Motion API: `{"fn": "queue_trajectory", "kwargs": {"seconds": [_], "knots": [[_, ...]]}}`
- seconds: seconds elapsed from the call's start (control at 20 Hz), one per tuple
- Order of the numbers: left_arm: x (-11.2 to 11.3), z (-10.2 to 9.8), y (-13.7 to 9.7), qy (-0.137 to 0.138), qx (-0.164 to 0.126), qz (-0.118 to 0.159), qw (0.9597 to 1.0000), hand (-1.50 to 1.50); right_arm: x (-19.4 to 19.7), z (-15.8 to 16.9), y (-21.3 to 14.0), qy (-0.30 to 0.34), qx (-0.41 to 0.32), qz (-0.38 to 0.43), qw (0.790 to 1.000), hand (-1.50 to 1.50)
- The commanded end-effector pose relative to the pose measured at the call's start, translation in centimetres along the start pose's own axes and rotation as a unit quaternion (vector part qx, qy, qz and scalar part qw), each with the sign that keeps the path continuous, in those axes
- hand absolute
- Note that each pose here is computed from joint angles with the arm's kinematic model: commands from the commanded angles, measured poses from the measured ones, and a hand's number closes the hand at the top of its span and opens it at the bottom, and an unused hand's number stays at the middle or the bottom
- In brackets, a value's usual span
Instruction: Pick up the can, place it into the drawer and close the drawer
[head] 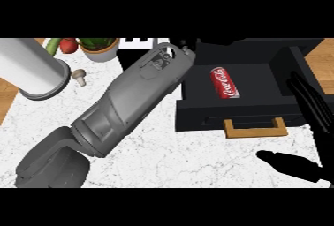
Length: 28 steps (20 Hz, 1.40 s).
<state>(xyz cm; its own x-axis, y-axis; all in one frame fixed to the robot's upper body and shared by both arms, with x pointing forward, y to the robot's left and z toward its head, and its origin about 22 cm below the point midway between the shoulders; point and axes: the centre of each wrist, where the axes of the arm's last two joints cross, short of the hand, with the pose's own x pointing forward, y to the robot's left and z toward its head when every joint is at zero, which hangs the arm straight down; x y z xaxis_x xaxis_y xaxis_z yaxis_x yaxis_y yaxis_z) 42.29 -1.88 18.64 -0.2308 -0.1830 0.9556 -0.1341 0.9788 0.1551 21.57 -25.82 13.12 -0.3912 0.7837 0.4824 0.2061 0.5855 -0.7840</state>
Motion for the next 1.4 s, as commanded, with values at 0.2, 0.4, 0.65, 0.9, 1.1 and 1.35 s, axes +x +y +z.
{"fn": "queue_trajectory", "kwargs": {"seconds": [0.2, 0.4, 0.65, 0.9, 1.1, 1.35], "knots": [[2.0, 0.1, 0.0, 0.009, -0.009, 0.017, 0.9998, -1.50, -1.8, -0.6, 5.4, 0.032, 0.055, 0.123, 0.990, -1.50], [2.3, -1.5, 2.7, 0.015, -0.004, 0.013, 0.9998, -1.50, -2.7, -2.0, 9.5, 0.031, 0.037, 0.132, 0.990, -1.50], [1.3, -1.5, 5.7, 0.022, -0.004, 0.000, 0.9997, -1.50, -5.1, -3.8, 9.9, 0.055, 0.023, 0.124, 0.990, -1.50], [1.8, -1.3, 7.4, 0.018, 0.011, 0.001, 0.9998, -1.50, -7.3, -3.5, 12.0, 0.070, 0.028, 0.148, 0.986, -1.50], [1.9, -1.2, 8.6, 0.017, 0.002, -0.005, 0.9998, -1.50, -9.1, -5.2, 13.4, 0.079, 0.021, 0.165, 0.983, -1.50], [2.5, -1.0, 10.2, 0.020, 0.003, 0.002, 0.9998, -1.50, -10.5, -6.9, 14.1, 0.088, 0.022, 0.199, 0.976, -1.50]]}}
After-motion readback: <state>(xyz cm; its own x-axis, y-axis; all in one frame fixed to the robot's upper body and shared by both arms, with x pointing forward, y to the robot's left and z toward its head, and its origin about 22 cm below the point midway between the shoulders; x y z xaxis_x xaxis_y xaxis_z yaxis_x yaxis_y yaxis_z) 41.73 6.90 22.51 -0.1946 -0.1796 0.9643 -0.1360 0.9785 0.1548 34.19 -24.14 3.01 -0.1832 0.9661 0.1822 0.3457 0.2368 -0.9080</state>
